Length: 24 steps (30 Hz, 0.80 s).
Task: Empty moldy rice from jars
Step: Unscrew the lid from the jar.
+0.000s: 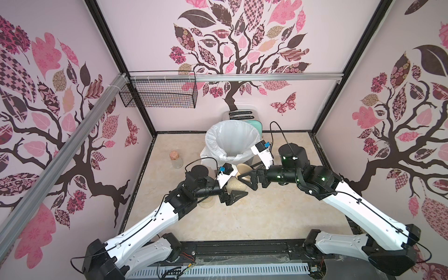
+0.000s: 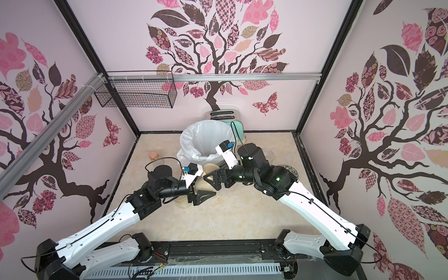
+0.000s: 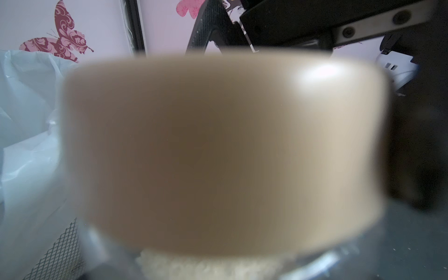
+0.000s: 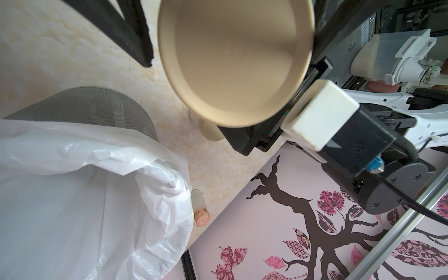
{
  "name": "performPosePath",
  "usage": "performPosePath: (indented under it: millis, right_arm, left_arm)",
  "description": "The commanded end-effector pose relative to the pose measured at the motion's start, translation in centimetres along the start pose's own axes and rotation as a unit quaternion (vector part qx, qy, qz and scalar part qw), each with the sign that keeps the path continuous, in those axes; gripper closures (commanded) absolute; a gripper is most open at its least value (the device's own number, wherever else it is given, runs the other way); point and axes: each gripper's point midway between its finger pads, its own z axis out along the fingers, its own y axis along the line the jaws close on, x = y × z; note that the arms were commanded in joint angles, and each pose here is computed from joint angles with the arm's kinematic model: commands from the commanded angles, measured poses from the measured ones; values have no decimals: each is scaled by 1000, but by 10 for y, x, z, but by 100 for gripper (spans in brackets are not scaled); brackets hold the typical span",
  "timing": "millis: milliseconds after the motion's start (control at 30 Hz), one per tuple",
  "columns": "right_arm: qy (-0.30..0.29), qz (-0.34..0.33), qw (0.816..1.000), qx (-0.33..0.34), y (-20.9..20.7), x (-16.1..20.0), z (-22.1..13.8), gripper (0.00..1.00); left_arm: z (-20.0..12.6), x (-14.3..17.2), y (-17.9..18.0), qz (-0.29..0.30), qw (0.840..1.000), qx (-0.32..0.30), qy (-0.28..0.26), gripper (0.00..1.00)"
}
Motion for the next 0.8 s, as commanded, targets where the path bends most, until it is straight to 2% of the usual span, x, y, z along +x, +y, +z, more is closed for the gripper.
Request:
performPosePath:
  millis: [0, 100, 167, 300, 367, 567, 767]
  right_arm:
    - [-9, -12, 1000, -5, 9, -10, -7, 0]
    - [-6, -19, 1000, -5, 8, -9, -5, 2]
    - [-7, -27, 1000, -7, 9, -9, -5, 9]
    - [-6, -38, 999, -13, 10, -8, -3, 32]
    - [-5, -45, 999, -14, 9, -6, -2, 37]
    - [-7, -117, 992, -52, 18, 5, -5, 38]
    - [-16, -192, 964, -186, 41, 19, -16, 37]
  left_arm:
    - [-5, -45, -7, 49, 996, 10, -69, 38]
    - [-4, -46, -8, 48, 996, 14, -70, 38]
    - [-4, -46, -10, 48, 996, 18, -70, 38]
    - [-4, -46, -13, 46, 996, 23, -70, 38]
    - [-5, -46, -14, 45, 996, 25, -71, 39]
    - [-12, -50, -25, 38, 995, 46, -78, 39]
    - [-23, -59, -40, 32, 993, 76, -90, 39]
